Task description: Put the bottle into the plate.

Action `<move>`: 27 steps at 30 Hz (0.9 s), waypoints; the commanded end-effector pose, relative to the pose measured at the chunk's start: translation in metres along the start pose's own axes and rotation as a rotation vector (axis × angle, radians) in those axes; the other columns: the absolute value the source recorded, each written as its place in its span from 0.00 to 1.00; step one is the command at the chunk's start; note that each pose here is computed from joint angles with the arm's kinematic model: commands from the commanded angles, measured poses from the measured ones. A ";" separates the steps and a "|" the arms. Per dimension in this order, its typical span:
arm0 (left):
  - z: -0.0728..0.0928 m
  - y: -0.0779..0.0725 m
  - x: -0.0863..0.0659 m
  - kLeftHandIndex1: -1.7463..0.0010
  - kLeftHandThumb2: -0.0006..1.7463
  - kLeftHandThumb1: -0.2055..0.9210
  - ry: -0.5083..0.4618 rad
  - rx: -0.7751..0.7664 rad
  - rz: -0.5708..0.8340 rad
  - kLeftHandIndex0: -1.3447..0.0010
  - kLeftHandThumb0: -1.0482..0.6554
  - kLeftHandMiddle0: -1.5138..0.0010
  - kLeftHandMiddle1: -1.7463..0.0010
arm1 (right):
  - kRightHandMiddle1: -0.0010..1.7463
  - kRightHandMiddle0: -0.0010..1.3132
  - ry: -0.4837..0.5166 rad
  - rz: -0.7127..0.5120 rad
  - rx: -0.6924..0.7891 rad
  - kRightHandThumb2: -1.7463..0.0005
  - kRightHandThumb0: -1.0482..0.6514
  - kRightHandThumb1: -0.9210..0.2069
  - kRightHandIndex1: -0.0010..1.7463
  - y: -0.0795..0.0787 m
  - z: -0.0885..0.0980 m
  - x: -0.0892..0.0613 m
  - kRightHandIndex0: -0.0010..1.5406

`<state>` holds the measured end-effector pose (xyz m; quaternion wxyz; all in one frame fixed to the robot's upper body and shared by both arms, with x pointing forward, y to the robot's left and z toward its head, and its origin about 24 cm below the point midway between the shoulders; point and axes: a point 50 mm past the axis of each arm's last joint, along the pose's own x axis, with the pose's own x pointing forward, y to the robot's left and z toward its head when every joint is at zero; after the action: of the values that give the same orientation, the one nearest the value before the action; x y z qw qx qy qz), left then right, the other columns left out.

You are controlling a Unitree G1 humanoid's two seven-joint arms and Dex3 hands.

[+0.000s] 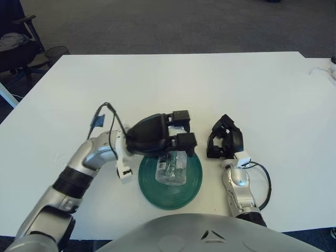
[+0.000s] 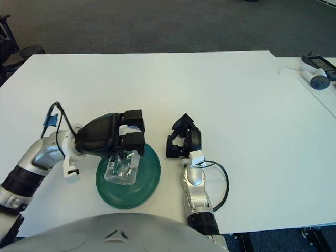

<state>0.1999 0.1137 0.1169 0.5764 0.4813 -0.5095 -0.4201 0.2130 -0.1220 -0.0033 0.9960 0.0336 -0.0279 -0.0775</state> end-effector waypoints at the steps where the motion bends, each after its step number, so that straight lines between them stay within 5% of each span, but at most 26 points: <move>1: -0.002 0.007 -0.002 0.70 0.35 0.95 -0.016 0.150 -0.065 0.98 0.15 0.99 0.81 | 1.00 0.52 0.271 -0.093 0.011 0.00 0.61 0.88 0.98 0.003 -0.040 -0.035 0.58; 4: -0.005 0.010 0.000 0.84 0.37 0.98 -0.022 0.206 -0.079 0.99 0.08 1.00 0.93 | 1.00 0.52 0.274 -0.115 0.011 0.00 0.61 0.87 0.99 0.004 -0.041 -0.034 0.57; 11: -0.009 0.011 0.000 0.97 0.37 1.00 -0.009 0.214 -0.099 1.00 0.01 1.00 0.99 | 1.00 0.53 0.213 -0.079 0.043 0.00 0.61 0.88 0.98 0.006 -0.036 -0.035 0.58; 27: -0.010 0.008 -0.002 1.00 0.20 0.99 0.068 0.151 -0.045 1.00 0.12 1.00 1.00 | 1.00 0.55 0.125 -0.049 0.020 0.00 0.61 0.92 0.91 0.006 -0.033 -0.033 0.63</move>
<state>0.2094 0.1171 0.1239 0.5347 0.5531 -0.5127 -0.3813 0.2117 -0.1201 0.0032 0.9930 0.0396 -0.0661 -0.0896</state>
